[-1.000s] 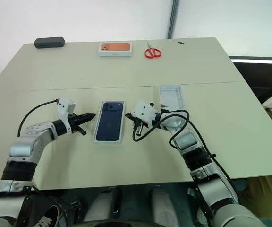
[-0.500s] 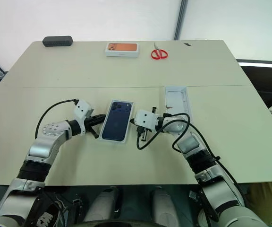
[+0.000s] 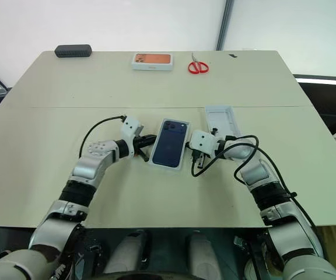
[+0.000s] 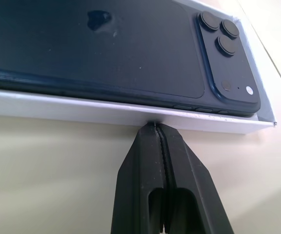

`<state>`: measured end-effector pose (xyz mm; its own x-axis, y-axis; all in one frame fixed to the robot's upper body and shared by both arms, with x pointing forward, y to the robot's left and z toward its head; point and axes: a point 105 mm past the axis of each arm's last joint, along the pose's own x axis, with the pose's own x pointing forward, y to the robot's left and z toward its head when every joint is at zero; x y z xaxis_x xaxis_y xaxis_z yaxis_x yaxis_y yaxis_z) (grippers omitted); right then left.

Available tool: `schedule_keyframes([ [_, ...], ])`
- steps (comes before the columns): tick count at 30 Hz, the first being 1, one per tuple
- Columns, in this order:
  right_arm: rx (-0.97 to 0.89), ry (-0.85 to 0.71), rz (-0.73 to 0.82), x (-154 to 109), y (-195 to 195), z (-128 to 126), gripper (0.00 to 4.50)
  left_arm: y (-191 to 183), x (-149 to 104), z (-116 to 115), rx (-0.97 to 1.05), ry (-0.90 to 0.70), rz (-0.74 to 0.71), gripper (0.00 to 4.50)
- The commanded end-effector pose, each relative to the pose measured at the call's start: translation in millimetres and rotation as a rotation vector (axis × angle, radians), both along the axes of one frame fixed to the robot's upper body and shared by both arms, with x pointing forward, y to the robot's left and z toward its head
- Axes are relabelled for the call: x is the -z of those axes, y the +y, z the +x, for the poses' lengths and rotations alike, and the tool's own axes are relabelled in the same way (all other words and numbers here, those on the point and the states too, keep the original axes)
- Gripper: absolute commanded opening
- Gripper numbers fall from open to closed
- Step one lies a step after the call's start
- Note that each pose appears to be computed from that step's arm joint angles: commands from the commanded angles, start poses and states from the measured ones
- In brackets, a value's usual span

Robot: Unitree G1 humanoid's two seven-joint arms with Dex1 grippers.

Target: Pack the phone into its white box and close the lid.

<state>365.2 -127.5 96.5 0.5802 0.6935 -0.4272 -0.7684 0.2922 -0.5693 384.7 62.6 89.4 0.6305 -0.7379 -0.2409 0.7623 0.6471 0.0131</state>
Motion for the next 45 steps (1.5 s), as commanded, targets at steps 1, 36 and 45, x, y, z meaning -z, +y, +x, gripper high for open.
schedule_keyframes([
  [1, -0.029, -0.041, -0.01, -6.9, 4.3, 2.6, 0.02, -60.4, -13.1, -13.3, 0.189, -0.049, -0.041, 0.0],
  [36, -0.001, -0.001, -0.021, -9.0, -24.7, -12.5, 0.02, -72.0, -19.3, -28.0, 0.238, -0.019, -0.105, 0.0],
  [45, -0.015, 0.034, -0.041, -10.0, -27.1, -17.3, 0.02, -55.2, -11.5, -17.9, 0.176, -0.01, -0.069, 0.0],
])
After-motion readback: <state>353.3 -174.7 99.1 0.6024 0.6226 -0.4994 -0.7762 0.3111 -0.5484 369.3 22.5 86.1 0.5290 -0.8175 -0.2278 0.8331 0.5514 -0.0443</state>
